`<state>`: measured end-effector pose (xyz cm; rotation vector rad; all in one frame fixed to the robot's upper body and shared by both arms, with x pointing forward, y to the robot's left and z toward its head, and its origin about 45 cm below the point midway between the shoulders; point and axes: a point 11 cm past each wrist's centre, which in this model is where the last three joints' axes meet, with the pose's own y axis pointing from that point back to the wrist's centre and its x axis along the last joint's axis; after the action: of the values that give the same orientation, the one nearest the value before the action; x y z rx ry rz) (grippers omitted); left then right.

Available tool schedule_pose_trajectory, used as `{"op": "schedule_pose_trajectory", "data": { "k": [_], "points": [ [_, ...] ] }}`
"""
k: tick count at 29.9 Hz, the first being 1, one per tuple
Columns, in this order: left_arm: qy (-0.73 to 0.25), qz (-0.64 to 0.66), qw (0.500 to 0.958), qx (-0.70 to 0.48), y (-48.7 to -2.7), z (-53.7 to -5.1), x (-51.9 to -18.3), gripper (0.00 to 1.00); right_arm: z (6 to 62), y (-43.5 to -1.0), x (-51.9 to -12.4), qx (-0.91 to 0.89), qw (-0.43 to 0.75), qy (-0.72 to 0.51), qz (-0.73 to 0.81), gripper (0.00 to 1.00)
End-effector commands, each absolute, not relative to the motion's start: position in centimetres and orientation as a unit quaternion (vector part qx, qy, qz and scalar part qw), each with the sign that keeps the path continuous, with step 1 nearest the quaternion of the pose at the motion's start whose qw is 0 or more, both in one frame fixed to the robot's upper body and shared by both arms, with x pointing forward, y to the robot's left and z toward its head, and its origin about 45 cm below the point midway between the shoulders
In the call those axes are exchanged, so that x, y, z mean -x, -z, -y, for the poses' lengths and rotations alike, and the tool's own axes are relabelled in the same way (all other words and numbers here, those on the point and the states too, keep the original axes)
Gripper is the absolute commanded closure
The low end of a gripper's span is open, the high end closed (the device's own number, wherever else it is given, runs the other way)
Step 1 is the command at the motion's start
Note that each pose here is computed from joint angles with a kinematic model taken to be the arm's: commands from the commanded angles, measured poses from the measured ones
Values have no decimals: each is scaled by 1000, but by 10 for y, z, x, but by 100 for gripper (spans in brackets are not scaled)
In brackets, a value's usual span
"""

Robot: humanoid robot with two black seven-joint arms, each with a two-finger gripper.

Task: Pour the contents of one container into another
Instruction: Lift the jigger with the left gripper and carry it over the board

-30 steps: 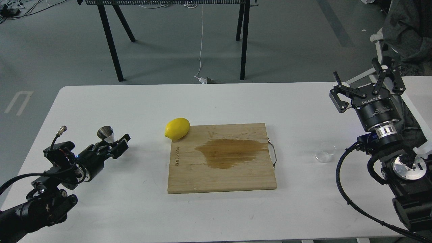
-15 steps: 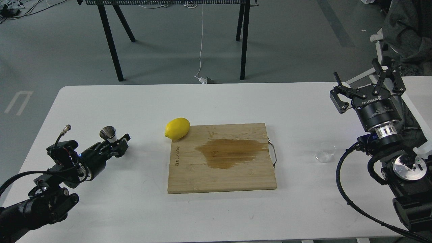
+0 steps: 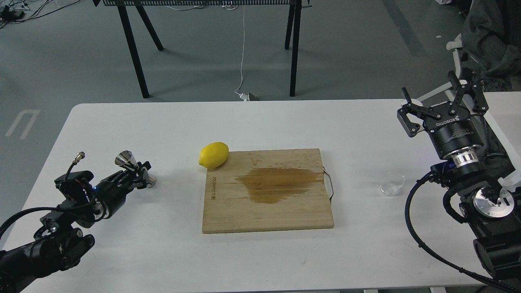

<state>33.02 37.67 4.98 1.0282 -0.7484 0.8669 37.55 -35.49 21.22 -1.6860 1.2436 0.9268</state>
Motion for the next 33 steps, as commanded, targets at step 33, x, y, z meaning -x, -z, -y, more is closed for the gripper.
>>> {"op": "schedule_pose_trajectory", "data": {
  "k": [33],
  "points": [
    [-287,436,825,-218,-208,-170,-427,91,362,-205,-380,664,405,-369,-509,1]
  ]
}}
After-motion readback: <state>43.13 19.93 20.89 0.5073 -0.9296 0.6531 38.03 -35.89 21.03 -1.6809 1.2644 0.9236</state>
